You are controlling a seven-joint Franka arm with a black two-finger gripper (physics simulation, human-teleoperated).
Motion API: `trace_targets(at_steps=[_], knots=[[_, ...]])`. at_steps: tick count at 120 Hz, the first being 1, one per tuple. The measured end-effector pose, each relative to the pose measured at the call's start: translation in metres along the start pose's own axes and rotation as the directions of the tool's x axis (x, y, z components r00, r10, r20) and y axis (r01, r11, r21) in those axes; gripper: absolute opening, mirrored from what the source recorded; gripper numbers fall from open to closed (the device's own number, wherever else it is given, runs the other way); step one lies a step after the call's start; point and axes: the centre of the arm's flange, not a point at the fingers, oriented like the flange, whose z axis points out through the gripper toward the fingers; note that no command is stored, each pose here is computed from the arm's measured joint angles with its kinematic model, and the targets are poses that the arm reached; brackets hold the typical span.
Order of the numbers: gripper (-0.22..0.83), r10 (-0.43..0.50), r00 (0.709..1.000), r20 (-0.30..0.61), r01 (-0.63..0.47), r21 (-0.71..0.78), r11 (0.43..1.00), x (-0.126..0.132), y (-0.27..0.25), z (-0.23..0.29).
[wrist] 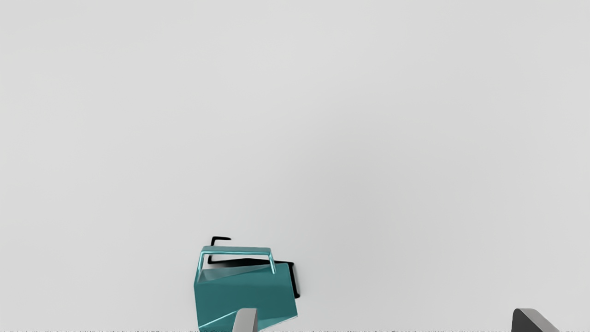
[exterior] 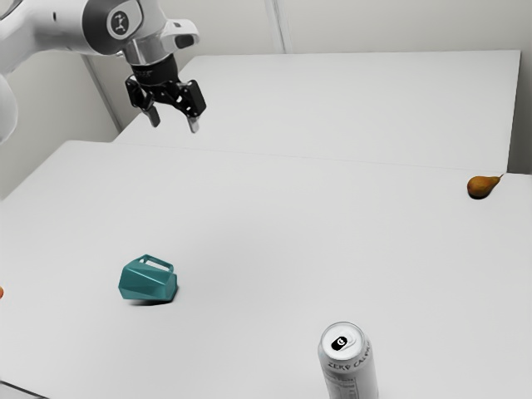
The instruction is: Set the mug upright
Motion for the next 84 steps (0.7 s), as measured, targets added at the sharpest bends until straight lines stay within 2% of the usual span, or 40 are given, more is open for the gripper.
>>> trace_targets(at_steps=[36, 72, 84], knots=[[0.62, -0.017, 1.0, 0.011, 0.017, -0.015, 1.0, -0.012, -0.007, -0.008], [0.62, -0.027, 0.997, 0.072, 0.034, -0.096, 0.995, -0.037, -0.001, 0.024], [0.61, -0.055, 0.99, 0.13, 0.073, -0.131, 0.989, -0.049, -0.01, 0.049]])
